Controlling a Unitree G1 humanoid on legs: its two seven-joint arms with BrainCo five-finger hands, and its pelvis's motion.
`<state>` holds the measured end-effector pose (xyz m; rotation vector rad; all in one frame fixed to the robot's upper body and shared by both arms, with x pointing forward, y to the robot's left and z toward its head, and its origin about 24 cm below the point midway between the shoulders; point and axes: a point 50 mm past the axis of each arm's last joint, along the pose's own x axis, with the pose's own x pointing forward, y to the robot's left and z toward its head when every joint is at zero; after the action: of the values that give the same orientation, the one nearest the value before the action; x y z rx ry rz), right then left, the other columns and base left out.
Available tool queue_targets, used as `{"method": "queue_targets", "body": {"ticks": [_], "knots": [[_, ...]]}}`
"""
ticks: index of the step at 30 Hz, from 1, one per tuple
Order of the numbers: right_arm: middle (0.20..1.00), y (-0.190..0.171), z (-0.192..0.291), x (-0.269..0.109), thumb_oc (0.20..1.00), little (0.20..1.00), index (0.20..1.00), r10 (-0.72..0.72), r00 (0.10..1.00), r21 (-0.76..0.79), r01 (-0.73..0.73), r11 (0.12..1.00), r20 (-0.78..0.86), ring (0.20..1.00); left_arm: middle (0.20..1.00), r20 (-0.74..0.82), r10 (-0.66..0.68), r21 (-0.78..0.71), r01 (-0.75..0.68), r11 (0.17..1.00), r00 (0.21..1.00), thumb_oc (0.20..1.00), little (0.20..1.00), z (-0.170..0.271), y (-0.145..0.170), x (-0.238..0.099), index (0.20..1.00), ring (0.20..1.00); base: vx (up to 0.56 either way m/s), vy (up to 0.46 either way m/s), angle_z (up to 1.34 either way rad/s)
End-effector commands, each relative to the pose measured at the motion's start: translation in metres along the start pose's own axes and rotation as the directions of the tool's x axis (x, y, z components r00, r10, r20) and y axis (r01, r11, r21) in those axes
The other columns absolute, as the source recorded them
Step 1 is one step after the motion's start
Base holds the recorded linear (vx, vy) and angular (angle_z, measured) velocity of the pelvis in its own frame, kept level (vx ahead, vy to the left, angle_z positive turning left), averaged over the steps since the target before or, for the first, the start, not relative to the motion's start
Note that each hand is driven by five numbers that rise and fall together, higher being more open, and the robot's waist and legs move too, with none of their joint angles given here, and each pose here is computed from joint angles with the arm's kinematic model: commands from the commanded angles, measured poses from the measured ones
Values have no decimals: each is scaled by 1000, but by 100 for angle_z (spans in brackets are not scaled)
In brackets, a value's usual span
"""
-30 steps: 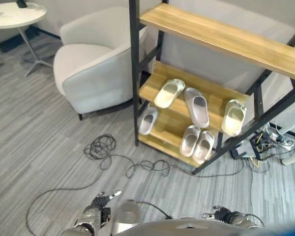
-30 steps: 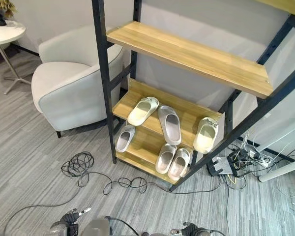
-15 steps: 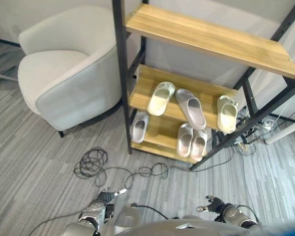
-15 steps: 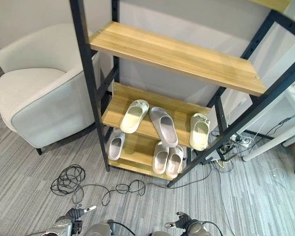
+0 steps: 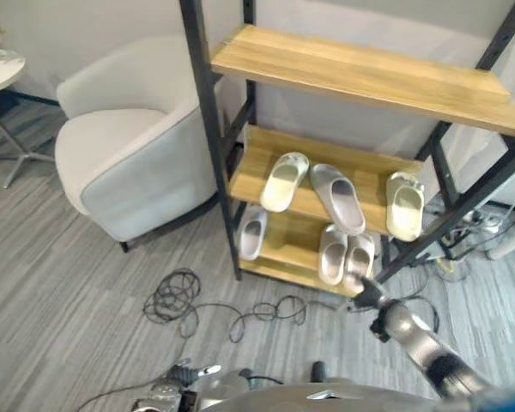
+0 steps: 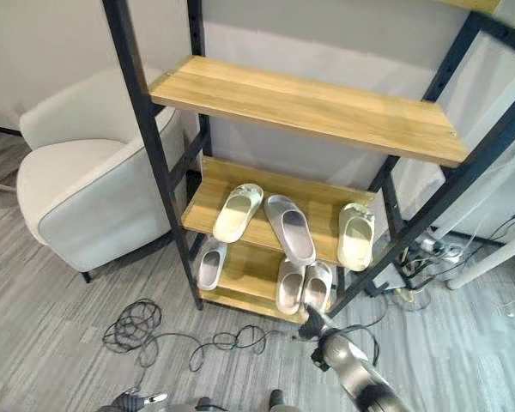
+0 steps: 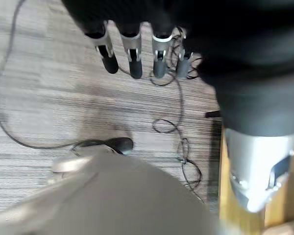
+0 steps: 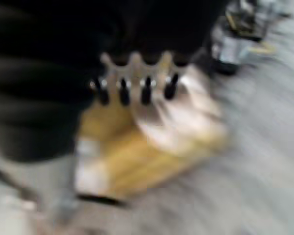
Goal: Arrange the slippers neatly on the shoe rack.
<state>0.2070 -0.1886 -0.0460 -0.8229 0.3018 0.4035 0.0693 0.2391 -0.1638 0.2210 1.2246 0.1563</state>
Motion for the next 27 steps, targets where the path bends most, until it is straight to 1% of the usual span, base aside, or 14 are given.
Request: {"method": "queue_targets", "body": {"ticks": [1, 2, 3, 5, 9, 16, 19, 20, 21, 27], "knots": [[1000, -17, -11, -13, 1000, 1000, 1000, 15, 1000, -199, -11, 980, 16, 1000, 1000, 49, 23, 26, -24, 999, 999, 1000, 1000, 24, -5, 4, 1000, 1000, -7, -78, -39], [1000, -20, -10, -15, 1000, 1000, 1000, 24, 999, -252, -17, 968, 28, 1000, 1000, 52, 16, 38, -18, 999, 999, 1000, 1000, 22, -9, 4, 1000, 1000, 14, -52, -13], [1000, -26, -7, -13, 1000, 1000, 1000, 9, 999, -267, 3, 964, 45, 1000, 1000, 58, 11, 37, -13, 999, 998, 1000, 1000, 22, -10, 4, 1000, 1000, 19, -68, -4], [1000, -32, -4, -13, 1000, 1000, 1000, -18, 998, -252, 33, 967, 63, 1000, 1000, 58, 4, 36, -6, 999, 998, 1000, 1000, 20, -12, 3, 1000, 1000, 22, -41, -6], [1000, -32, 0, -12, 1000, 1000, 1000, -16, 997, -247, 36, 968, 82, 1000, 1000, 47, 1, 47, -3, 999, 999, 1000, 1000, 17, -14, 3, 1000, 1000, 2, -31, 6], [1000, -55, 11, -6, 1000, 1000, 1000, -146, 979, -235, 177, 956, 142, 1000, 1000, 63, -1, 70, -3, 998, 998, 1000, 1000, 18, -19, 2, 1000, 1000, 7, -12, 2], [1000, -71, 20, -5, 1000, 1000, 1000, -198, 962, -268, 244, 932, 187, 1000, 1000, 62, 2, 83, -7, 997, 998, 1000, 1000, 17, -18, 2, 1000, 1000, 21, -4, -1], [1000, -71, 20, -5, 1000, 1000, 1000, -198, 962, -268, 244, 932, 187, 1000, 1000, 62, 2, 83, -7, 997, 998, 1000, 1000, 17, -18, 2, 1000, 1000, 0, 0, 0], [1000, -82, 27, -4, 1000, 1000, 1000, -237, 946, -277, 294, 915, 222, 1000, 1000, 62, 7, 86, -13, 996, 998, 1000, 1000, 16, -17, 2, 1000, 1000, 33, -7, 1], [1000, -99, 34, -3, 1000, 1000, 1000, -322, 912, -279, 388, 878, 254, 1000, 1000, 50, 8, 96, -13, 995, 999, 1000, 1000, 10, -18, 1, 1000, 1000, 30, -6, 0]]}}
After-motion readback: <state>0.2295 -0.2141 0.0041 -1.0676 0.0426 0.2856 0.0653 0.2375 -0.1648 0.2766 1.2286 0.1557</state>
